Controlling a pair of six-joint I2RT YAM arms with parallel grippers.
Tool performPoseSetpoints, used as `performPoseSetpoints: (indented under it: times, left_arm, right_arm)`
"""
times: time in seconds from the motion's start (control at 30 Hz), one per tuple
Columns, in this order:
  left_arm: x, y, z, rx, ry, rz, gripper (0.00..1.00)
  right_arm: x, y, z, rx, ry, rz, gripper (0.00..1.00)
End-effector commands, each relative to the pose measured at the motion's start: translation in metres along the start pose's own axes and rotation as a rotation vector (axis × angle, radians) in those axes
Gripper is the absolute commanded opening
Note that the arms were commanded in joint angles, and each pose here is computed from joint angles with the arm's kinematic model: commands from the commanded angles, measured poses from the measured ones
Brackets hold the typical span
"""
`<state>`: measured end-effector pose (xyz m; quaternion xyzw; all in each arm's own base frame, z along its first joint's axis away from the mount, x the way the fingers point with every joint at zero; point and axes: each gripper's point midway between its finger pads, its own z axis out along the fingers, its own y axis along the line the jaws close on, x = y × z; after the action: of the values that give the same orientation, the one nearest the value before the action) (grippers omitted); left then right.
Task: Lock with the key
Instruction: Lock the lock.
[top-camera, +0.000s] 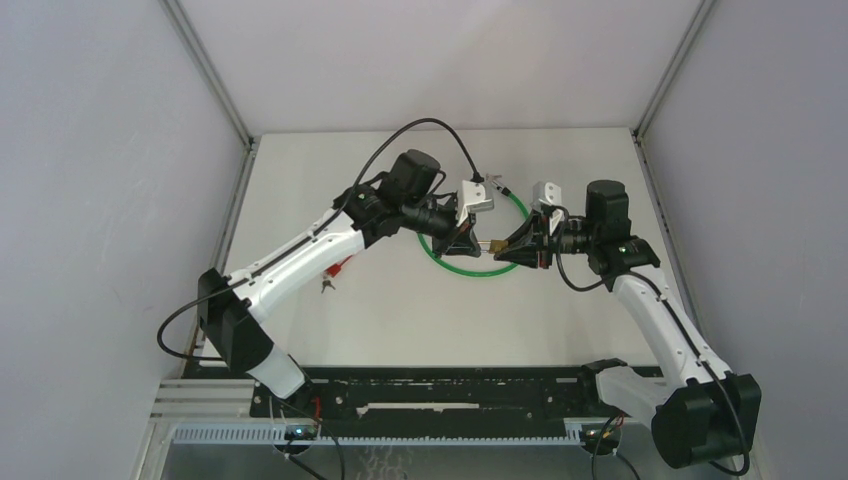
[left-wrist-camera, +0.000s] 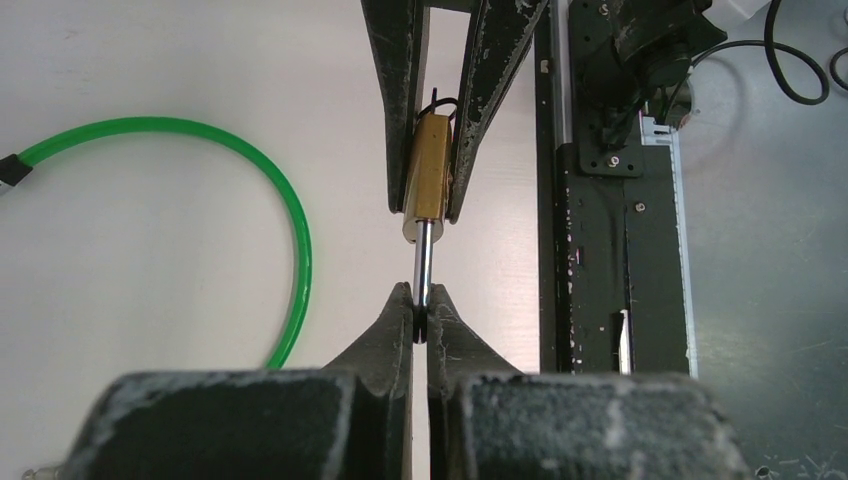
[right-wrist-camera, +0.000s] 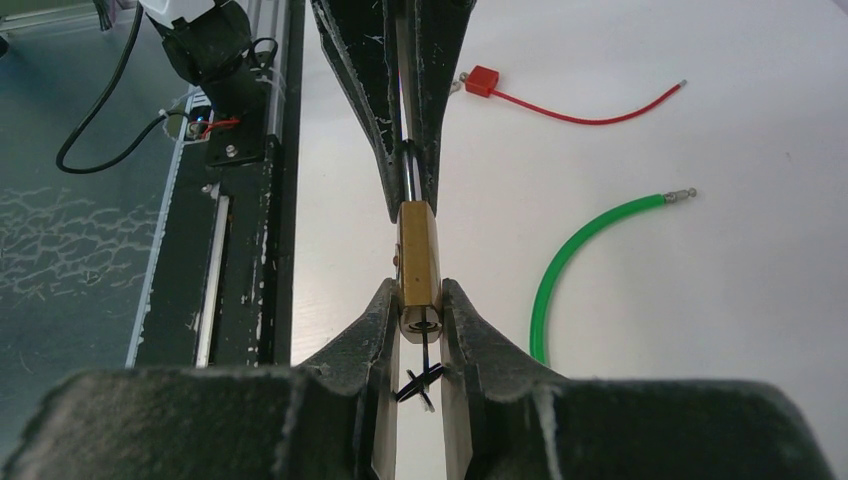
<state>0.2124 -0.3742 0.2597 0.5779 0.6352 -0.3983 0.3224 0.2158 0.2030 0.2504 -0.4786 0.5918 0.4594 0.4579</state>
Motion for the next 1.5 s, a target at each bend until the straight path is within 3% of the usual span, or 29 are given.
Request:
performPoseSetpoints:
  times: [0.0, 1.17, 1.47]
  left_arm:
    - [-0.044, -0.005, -0.002, -0.005, -0.102, 0.079, 0.00]
    - [-0.056, -0.022, 0.017, 0.111, -0.146, -0.014, 0.00]
    - [-0.053, -0.008, 0.013, -0.035, -0.124, 0.101, 0.00]
  right_arm:
    - [-0.028, 0.008, 0.004, -0.057, -0.050, -0.087, 0.00]
    - [-0.027, 0.007, 0.009, 0.007, -0.017, -0.200, 0.00]
    - [-0.027, 0.015, 0.011, -0.069, -0.042, -0.140, 0.00]
